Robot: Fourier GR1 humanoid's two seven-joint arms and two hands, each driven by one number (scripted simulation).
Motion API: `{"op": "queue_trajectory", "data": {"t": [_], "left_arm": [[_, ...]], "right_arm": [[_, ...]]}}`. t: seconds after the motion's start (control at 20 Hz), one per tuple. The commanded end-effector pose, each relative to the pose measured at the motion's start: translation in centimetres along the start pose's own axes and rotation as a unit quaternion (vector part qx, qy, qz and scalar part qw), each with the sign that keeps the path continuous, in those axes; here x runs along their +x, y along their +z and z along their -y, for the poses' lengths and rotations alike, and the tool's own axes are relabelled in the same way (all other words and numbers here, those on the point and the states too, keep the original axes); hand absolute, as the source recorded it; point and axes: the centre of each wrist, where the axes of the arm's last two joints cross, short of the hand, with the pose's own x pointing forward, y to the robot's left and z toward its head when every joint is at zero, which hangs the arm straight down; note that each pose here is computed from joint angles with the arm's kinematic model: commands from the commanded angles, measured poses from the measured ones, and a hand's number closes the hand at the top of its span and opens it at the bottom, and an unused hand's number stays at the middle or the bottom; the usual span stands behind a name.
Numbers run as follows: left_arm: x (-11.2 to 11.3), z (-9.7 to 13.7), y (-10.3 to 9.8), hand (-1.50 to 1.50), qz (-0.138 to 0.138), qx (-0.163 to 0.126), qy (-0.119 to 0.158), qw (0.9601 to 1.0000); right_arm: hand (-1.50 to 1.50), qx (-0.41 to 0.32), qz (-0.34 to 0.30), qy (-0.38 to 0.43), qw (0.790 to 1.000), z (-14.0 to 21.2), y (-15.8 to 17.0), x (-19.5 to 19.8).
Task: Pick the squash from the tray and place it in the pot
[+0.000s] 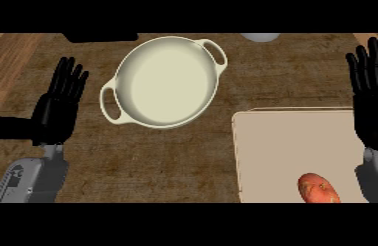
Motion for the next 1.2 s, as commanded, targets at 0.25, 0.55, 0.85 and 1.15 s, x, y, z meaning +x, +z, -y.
{"op": "queue_trajectory", "data": {"t": [0.25, 0.55, 0.85, 1.15], "left_arm": [[-1.9, -0.4, 3.1, 0.0, -0.007, 0.046, -0.103, 0.9937], [-3.9, 2.9, 5.5, 0.0, -0.031, 0.024, -0.094, 0.9948], [-3.9, 4.3, 7.3, 0.0, -0.023, 0.013, -0.097, 0.995], [-4.7, 5.2, 7.0, 0.0, -0.023, 0.03, -0.103, 0.9939]], "right_arm": [[1.5, 0.117, 0.126, -0.127, 0.977, 10.5, 1.3, 1.6], [-1.5, 0.043, -0.007, -0.016, 0.999, 19.9, 11.7, -4.9], [-1.5, 0.089, 0.053, -0.026, 0.994, 22.4, 10.8, -2.4], [-1.5, 0.241, -0.05, 0.113, 0.963, 22.5, 10.2, 2.1]]}}
